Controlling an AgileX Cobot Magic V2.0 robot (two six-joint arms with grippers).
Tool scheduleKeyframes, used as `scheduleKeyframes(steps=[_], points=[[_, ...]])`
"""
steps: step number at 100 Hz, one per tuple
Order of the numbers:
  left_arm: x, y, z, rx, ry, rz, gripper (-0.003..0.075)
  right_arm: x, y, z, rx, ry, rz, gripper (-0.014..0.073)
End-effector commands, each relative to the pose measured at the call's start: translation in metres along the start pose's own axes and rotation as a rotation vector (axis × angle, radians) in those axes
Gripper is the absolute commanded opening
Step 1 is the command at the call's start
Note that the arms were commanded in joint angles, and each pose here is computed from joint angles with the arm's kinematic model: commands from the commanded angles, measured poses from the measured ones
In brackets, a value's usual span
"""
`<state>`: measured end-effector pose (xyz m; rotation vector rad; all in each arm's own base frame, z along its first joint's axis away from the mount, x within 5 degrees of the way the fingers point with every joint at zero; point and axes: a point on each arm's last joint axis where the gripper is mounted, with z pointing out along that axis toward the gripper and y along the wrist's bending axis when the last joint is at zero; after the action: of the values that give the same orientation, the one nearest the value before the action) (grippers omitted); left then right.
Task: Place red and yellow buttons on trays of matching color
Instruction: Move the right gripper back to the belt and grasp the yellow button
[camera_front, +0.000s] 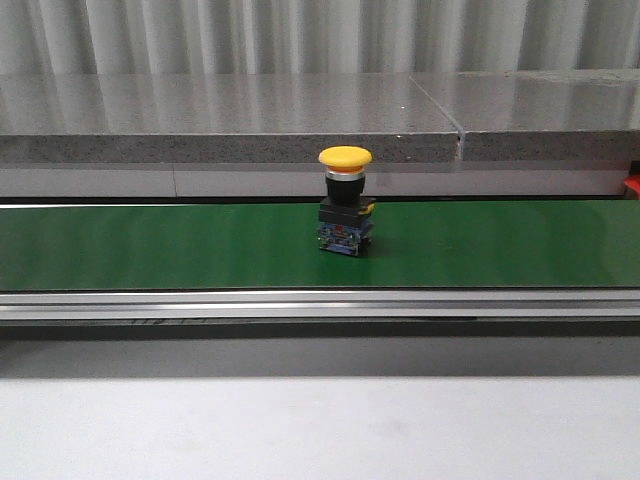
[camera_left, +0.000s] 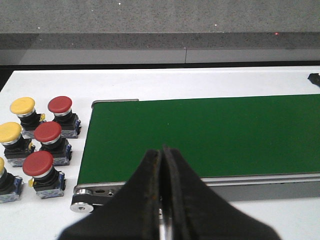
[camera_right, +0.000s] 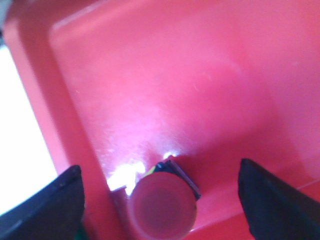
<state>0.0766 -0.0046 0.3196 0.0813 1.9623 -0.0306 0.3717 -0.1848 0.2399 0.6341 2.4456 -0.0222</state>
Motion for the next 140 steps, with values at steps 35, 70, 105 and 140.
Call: scheduleKeyframes(steps=[35,70,105,140], points=[[-0.014,-0.001,-0.003,0.009,-0.092,-0.009,-0.0021,-0.014,0.051,-0.137,-0.115,-0.212,-0.097,0.0623],[-0.014,-0.001,-0.003,0.009,-0.092,-0.009,-0.0021,0.034,0.108,-0.176,-0.249,-0.076,-0.278,0.0623],[-0.014,-0.001,-0.003,0.009,-0.092,-0.009,-0.0021,0.097,0.137,-0.167,-0.333,0.081,-0.585,0.0623],[-0.014,-0.001,-0.003,0.009,-0.092,-0.009,-0.0021,0.12,0.166,-0.158,-0.415,0.177,-0.754,0.0623]])
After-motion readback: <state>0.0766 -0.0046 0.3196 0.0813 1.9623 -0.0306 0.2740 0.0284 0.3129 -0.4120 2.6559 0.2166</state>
